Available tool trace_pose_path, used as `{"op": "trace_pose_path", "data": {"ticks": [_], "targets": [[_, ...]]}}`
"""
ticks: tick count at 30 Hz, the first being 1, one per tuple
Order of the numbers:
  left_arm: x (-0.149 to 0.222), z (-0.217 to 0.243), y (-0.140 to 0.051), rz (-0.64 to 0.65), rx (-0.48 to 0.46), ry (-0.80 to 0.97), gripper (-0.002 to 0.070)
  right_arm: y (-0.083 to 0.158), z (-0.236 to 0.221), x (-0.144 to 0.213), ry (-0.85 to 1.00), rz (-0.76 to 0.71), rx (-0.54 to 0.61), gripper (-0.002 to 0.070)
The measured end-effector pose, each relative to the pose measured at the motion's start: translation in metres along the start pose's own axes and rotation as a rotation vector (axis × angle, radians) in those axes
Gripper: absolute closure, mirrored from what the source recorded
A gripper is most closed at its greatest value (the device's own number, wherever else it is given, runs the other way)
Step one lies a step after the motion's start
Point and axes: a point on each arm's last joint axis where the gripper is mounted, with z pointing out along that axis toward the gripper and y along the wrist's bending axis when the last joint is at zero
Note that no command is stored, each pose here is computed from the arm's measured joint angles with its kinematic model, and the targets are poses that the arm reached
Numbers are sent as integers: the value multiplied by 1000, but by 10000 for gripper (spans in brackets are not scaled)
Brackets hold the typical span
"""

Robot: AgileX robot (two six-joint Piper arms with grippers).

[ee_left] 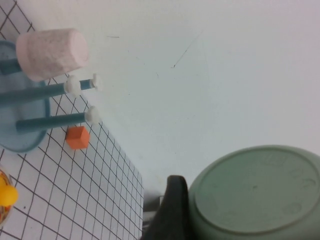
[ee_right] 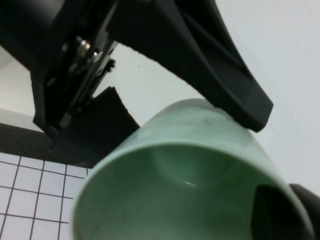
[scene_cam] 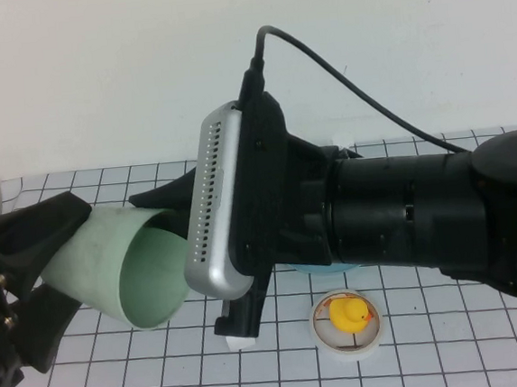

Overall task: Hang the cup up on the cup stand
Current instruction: Adjust the cup with two arms, then place the cup on the cup holder

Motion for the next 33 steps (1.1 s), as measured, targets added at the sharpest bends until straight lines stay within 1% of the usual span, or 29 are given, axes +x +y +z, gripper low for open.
{"op": "trace_pose_path", "data": {"ticks": [3, 5, 8, 9, 11, 14, 17, 22, 27, 29, 33], "targets": [[-1, 0, 0, 14, -3, -8, 57, 0, 0, 0, 0, 0, 0, 639], [-2, 0, 0, 22, -6, -17, 74, 2, 1, -1, -5, 0, -8, 600], [-2, 0, 0, 24, -5, -19, 90, 4, 2, -2, -16, 1, -24, 477], [-2, 0, 0, 26, -5, -19, 93, 5, 2, -3, -19, 3, -28, 413], [-2, 0, 0, 27, -5, -22, 100, 6, 2, -3, -22, 6, -33, 329], [-3, 0, 1, 47, -10, -38, 101, 6, 2, -3, -26, 29, -38, 259], [-6, 0, 1, 68, -18, -63, 102, 6, 0, -5, -32, 58, -36, 238], [-9, 0, 2, 84, -30, -95, 103, 5, -9, -6, -20, 73, -9, 230], [-13, -1, 4, 93, -46, -136, 106, 14, -24, 1, 5, 81, -12, 229], [-15, -1, 1, 120, -48, -161, 106, 18, -31, 3, 8, 83, -17, 230], [-23, -2, -20, 236, -20, -217, 106, 25, -51, 3, 3, 82, -13, 229]]}}
